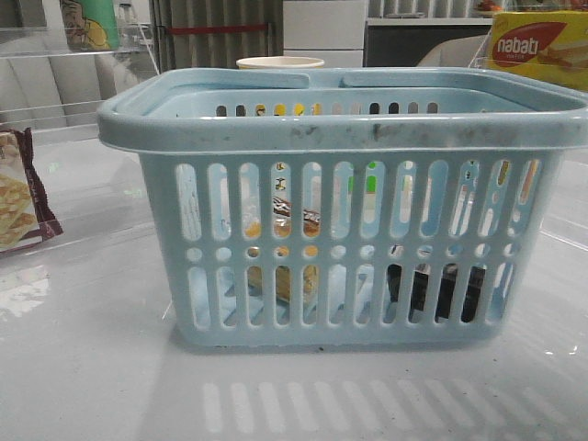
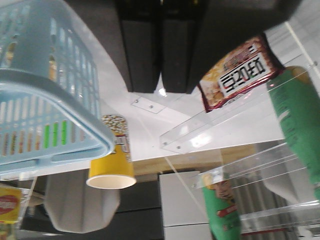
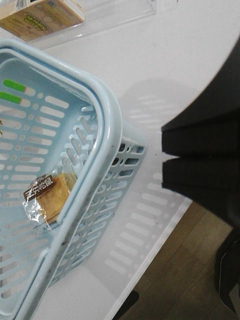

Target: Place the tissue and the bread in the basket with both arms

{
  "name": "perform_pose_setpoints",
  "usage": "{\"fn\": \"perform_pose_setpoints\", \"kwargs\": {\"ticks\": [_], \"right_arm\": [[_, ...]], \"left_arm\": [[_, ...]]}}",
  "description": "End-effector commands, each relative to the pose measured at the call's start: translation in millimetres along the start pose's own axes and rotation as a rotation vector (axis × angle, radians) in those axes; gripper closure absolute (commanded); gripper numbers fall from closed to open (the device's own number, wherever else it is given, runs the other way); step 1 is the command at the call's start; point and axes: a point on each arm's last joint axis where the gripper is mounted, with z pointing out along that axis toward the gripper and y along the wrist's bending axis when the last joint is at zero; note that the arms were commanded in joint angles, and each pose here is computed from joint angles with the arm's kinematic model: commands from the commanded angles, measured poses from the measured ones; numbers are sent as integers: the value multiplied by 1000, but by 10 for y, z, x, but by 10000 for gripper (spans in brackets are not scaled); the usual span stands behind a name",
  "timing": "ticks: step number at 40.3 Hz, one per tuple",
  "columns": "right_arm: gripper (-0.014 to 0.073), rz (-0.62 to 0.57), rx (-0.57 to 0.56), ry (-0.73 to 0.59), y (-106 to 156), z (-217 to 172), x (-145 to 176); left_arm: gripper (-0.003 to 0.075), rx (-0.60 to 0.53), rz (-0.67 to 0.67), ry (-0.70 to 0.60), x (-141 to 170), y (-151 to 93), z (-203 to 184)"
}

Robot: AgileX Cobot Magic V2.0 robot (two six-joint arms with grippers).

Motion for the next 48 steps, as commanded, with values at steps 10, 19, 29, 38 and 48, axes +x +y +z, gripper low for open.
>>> {"fn": "perform_pose_setpoints", "kwargs": {"ticks": [10,19,29,38,48], "right_arm": [[540,-5,8,-94,-8,-58,-123],[540,-5,8,-94,-8,-58,-123],[540,-5,8,-92,-8,-57,-121],[540,-5,8,-91,-8,-57,-120],[540,-5,8,-91,-8,-57,-120]], "left_arm": [[629,-141,-63,-163,543,32,81],[629,-182,-59,-219,697,43,94],[629,-185,-54,-271,672,37,40],[629,-217,-52,-267,676,53,37],[629,-214,-54,-256,686,51,40]]}}
